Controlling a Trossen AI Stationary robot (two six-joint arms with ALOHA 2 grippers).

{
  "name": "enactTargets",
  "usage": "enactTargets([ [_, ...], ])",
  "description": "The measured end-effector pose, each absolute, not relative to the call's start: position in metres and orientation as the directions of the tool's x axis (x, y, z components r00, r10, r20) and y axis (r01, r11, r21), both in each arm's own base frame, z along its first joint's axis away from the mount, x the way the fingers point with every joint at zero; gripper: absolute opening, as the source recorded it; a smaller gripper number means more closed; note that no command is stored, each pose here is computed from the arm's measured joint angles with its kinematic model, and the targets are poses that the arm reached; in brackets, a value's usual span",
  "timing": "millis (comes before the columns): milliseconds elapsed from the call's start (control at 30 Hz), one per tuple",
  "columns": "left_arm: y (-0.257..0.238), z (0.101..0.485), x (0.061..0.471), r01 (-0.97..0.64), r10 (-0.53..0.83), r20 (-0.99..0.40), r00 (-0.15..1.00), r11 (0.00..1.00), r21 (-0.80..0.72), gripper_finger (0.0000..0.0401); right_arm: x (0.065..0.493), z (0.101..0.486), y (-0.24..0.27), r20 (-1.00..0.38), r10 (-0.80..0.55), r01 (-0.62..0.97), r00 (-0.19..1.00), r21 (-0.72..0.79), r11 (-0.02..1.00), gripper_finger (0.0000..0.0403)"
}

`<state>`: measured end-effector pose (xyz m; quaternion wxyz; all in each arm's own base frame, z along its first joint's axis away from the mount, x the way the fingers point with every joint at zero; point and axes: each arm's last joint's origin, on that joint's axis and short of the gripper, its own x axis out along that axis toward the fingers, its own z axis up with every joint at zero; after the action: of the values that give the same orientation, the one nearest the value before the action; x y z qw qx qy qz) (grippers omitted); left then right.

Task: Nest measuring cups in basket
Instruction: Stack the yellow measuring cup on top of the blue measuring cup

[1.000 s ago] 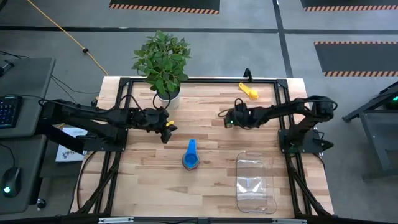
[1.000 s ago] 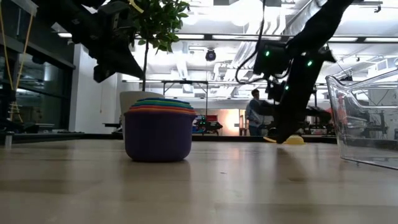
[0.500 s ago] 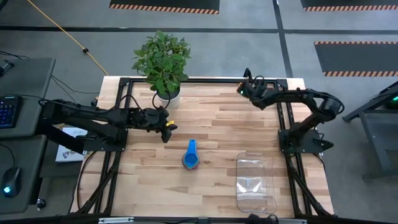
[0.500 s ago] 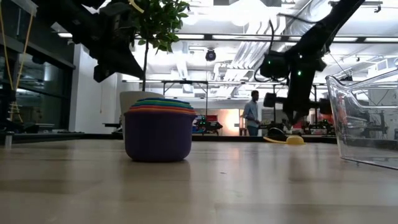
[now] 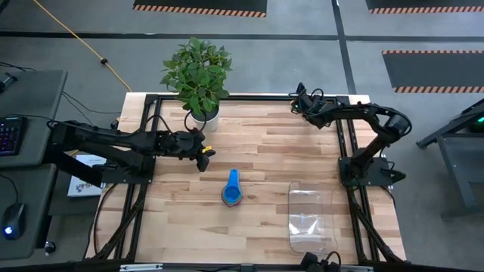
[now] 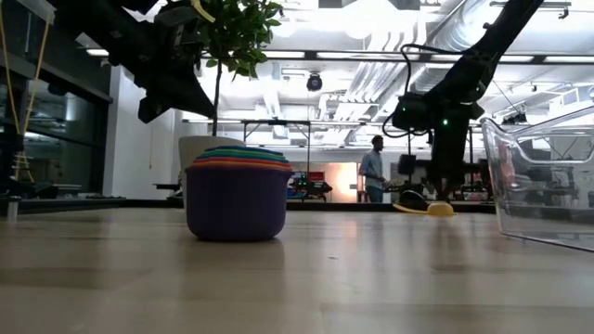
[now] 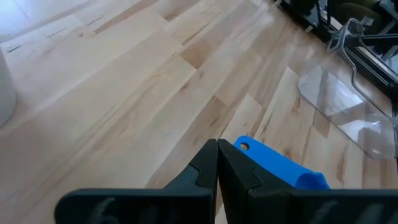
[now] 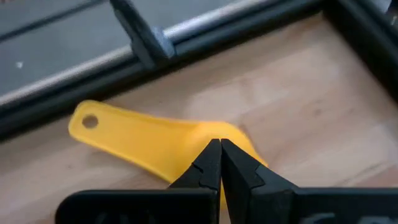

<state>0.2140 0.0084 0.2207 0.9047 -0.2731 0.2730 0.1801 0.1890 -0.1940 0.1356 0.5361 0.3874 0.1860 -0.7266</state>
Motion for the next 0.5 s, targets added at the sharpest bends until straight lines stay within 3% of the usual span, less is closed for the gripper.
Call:
enactTargets([
  [133,0.008,0.221,0.214,-0.472,0.177,-0.592,0.786,0.790,-0.390,0.0000,0.186,0.135,-0.199,-0.802,-0.593,0.917,-0.066,0.186,-0.354,0.0000],
  [333,0.008,0.221,0.214,-0.471,0.177,-0.592,0.786,0.791,-0.389,0.0000,0.177,0.139,-0.213,-0.857,-0.501,0.877,0.117,0.327,-0.353,0.0000],
  [500,0.008,0.221,0.214,-0.471,0.177,-0.593,0.786,0.793,-0.388,0.0000,0.178,0.137,-0.210,-0.899,-0.363,0.889,0.246,0.358,-0.285,0.0000],
])
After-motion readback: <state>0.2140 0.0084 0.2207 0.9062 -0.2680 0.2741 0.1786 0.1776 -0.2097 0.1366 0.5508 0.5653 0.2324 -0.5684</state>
